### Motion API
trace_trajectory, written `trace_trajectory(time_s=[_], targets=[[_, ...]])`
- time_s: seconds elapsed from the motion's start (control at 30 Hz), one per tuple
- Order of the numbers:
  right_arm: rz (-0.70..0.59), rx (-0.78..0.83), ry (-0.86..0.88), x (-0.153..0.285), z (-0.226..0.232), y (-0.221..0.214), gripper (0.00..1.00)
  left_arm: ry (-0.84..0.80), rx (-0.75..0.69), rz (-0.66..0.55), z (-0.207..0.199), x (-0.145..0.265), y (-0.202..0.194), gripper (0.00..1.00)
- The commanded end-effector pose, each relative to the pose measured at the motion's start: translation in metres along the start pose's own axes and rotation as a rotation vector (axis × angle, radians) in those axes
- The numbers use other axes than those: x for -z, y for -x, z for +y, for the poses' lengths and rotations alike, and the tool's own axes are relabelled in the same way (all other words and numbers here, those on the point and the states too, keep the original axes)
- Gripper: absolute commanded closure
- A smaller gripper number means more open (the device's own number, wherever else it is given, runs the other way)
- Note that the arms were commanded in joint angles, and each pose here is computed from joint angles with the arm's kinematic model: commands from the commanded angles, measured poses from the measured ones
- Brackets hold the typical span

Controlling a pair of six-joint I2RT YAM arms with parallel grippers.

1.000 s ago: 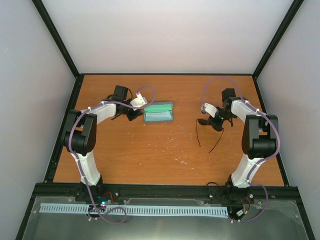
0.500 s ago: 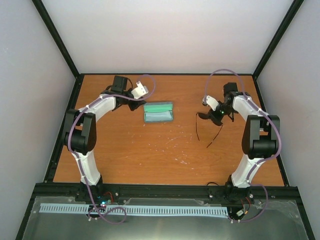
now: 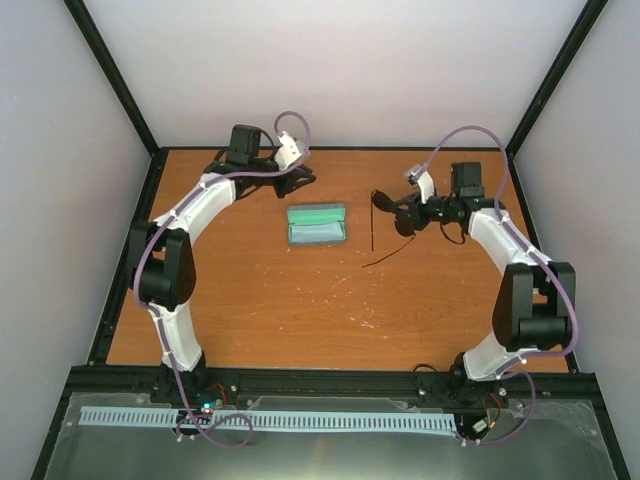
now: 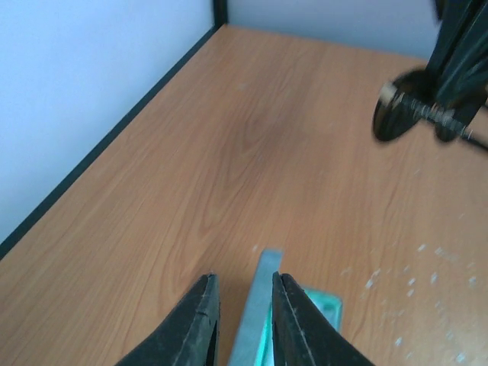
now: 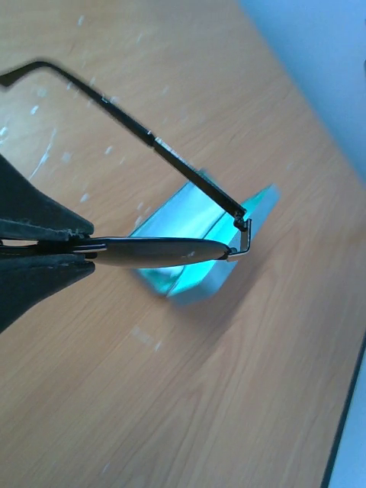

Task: Organize the sunglasses
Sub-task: Pick up the sunglasses from the center of the board, then fold the sunglasses.

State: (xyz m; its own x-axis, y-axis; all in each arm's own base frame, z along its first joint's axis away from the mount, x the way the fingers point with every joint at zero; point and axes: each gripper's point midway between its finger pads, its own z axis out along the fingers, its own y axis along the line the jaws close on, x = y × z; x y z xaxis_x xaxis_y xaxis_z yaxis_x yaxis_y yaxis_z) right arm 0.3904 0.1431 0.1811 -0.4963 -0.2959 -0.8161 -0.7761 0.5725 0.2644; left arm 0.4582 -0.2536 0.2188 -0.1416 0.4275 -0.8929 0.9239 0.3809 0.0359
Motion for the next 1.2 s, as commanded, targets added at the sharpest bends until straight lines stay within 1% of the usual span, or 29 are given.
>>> trace_trajectory(time_s=[0.0, 0.13, 0.23, 0.47, 0.57, 0.67, 0.8, 0.87, 0.93, 1.07, 1.17], targets=[[-0.201, -0.062, 0.171, -0.008, 0.051, 0.047, 0.97, -0.138, 0.001, -0.147, -0.033, -0.010, 0.063, 0.78], [-0.234, -0.074, 0.263, -0.024, 0.082, 0.051, 0.97, -0.194, -0.005, -0.218, -0.049, -0.007, 0.097, 0.78], [-0.247, -0.086, 0.292, -0.030, 0.093, 0.053, 0.97, -0.221, -0.007, -0.243, -0.060, -0.005, 0.111, 0.78], [-0.321, -0.118, 0.256, -0.026, 0.087, 0.075, 0.97, -0.285, -0.002, -0.243, -0.084, -0.004, 0.111, 0.79], [-0.341, -0.183, 0.256, -0.029, 0.080, 0.081, 0.97, -0.289, -0.014, -0.256, -0.090, 0.003, 0.116, 0.80], [-0.391, -0.236, 0.271, -0.029, 0.077, 0.088, 0.97, -0.280, -0.052, -0.278, -0.093, 0.012, 0.125, 0.80], [-0.440, -0.292, 0.286, -0.026, 0.074, 0.097, 0.97, -0.301, -0.072, -0.290, -0.099, 0.015, 0.125, 0.80], [-0.444, -0.305, 0.277, -0.026, 0.073, 0.098, 0.97, -0.301, -0.070, -0.286, -0.098, 0.013, 0.121, 0.80], [-0.442, -0.317, 0.245, -0.026, 0.068, 0.097, 0.97, -0.269, -0.085, -0.276, -0.094, 0.012, 0.122, 0.80], [-0.408, -0.383, 0.207, -0.035, 0.058, 0.085, 0.97, -0.181, -0.157, -0.268, -0.087, 0.026, 0.130, 0.81], [-0.389, -0.453, 0.199, -0.042, 0.051, 0.077, 0.97, -0.210, -0.213, -0.296, -0.104, 0.045, 0.140, 0.84]])
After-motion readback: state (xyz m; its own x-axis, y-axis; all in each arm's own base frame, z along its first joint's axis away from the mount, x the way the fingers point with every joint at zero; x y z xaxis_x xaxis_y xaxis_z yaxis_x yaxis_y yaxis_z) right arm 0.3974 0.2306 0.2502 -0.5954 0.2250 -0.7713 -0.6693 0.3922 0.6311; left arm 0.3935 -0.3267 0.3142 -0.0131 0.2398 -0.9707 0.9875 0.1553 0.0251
